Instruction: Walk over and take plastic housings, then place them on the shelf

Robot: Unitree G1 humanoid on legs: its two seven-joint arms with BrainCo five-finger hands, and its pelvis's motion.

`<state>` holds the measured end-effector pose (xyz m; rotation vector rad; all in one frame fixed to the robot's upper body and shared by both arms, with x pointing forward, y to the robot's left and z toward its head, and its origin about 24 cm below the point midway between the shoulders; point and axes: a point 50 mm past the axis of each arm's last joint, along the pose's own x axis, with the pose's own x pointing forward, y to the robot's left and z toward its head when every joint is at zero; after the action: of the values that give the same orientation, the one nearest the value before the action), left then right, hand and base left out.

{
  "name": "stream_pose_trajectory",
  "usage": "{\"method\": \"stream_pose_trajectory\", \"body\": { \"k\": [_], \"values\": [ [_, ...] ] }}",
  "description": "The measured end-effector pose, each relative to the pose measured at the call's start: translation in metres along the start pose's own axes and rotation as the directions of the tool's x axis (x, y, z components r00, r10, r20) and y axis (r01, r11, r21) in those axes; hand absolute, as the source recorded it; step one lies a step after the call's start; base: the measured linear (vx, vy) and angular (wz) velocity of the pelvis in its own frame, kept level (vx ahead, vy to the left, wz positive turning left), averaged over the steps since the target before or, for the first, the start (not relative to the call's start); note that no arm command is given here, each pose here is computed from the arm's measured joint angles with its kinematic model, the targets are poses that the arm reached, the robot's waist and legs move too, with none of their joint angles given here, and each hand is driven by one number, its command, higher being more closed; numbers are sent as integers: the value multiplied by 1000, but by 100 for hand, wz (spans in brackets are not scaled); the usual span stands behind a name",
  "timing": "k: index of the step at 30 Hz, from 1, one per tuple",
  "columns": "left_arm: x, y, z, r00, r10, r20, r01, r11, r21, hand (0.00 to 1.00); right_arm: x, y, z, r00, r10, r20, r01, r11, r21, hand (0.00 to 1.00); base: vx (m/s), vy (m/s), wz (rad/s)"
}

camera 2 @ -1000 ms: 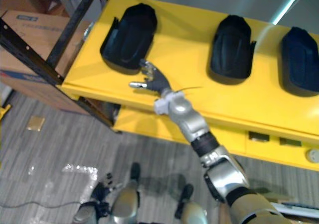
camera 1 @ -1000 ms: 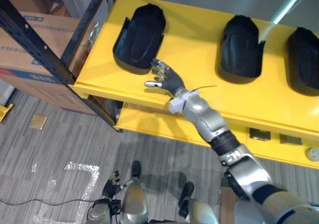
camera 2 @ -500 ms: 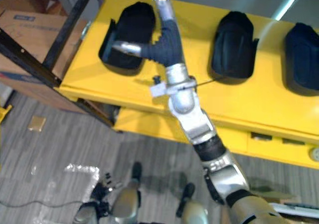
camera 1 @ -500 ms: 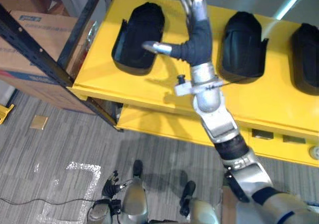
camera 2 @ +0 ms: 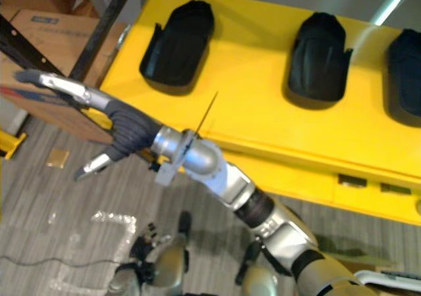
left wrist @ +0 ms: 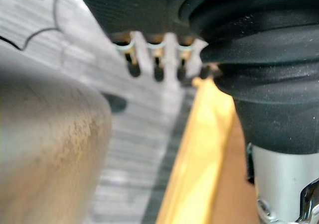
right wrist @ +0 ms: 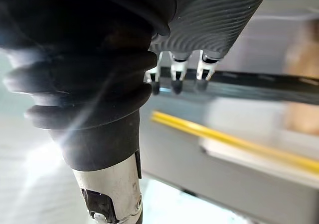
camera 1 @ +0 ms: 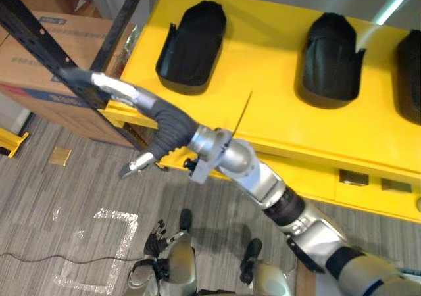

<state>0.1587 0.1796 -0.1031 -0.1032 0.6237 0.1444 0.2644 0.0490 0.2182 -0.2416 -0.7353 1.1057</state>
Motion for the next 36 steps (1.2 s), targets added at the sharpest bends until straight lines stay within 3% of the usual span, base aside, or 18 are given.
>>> {"method": "stream_pose_trajectory", "body": {
  "k": [9,18,26,36],
  "values": [
    [3,-7,4,999,-31,7,31,999,15,0,-3,-14,-28,986,-104,-134,96,993,-66,0,31,-40,12],
    [4,-11,6,999,-38,-7,38,999,-7,0,-18,-70,-45,911,-343,-229,324,939,-116,0,8,-54,17],
    [4,-16,9,998,-64,2,64,998,-2,0,-24,-86,-54,866,-410,-286,360,909,-210,0,7,-63,3],
    [3,-18,10,997,-74,6,74,997,-7,0,-32,-95,-58,839,-453,-302,398,889,-227,0,-26,-40,0]
  ]
}}
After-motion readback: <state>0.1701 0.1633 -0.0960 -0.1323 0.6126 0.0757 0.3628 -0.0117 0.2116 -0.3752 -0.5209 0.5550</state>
